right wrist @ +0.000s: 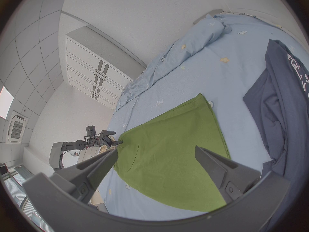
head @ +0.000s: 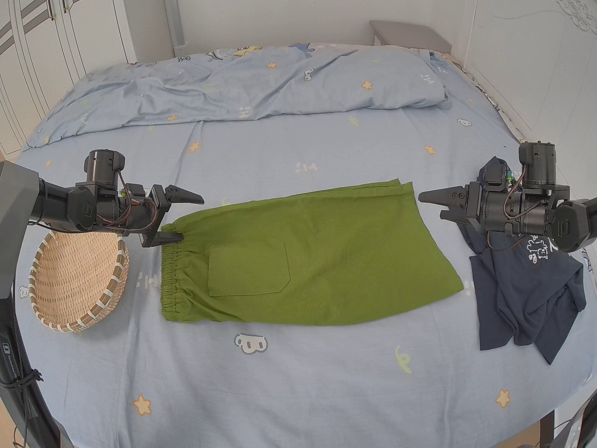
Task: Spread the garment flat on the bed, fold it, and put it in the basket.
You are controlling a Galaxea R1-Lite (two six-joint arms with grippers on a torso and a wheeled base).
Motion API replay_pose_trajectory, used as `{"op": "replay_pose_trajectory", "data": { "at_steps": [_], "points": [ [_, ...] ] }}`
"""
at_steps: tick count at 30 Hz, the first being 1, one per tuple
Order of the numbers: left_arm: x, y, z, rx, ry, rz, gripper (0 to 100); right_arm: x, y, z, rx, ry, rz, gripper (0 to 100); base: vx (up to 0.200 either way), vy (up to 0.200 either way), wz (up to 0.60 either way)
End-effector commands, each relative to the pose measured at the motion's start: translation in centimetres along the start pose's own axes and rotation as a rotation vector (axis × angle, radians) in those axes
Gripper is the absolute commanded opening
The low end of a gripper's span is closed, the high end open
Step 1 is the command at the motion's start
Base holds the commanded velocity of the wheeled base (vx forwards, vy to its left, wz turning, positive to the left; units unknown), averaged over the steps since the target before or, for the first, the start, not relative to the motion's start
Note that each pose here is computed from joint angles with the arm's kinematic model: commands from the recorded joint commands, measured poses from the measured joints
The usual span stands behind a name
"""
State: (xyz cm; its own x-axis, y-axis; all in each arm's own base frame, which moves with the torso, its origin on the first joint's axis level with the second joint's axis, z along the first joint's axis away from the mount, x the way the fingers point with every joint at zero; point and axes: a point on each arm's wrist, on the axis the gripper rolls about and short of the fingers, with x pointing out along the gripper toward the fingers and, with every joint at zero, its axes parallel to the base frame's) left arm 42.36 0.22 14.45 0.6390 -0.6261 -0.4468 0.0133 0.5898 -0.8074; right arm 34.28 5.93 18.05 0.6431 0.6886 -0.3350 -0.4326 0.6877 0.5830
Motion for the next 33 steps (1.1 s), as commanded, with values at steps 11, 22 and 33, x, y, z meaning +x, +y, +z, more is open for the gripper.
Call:
{"op": "replay_pose_trajectory", "data": {
  "at_steps": [11, 22, 33],
  "points": [
    [-4.3, -1.9, -2.0, 0.013, -0.015, -0.016, 100, -0.1, 0.5, -0.1, -0.011, 0.000, 0.009, 100, 0.000, 0.000, 0.00],
    [-7.7, 3.7, -7.1, 0.130, -0.062, -0.003, 100, -1.6, 2.4, -0.1, -0.036, -0.018, 0.034, 100, 0.000, 0.000, 0.00],
    [-5.0, 5.4, -8.6, 0.169, -0.008, -0.001, 100, -2.0, 3.1, -0.4, -0.045, -0.016, 0.045, 100, 0.000, 0.000, 0.00]
  ]
}}
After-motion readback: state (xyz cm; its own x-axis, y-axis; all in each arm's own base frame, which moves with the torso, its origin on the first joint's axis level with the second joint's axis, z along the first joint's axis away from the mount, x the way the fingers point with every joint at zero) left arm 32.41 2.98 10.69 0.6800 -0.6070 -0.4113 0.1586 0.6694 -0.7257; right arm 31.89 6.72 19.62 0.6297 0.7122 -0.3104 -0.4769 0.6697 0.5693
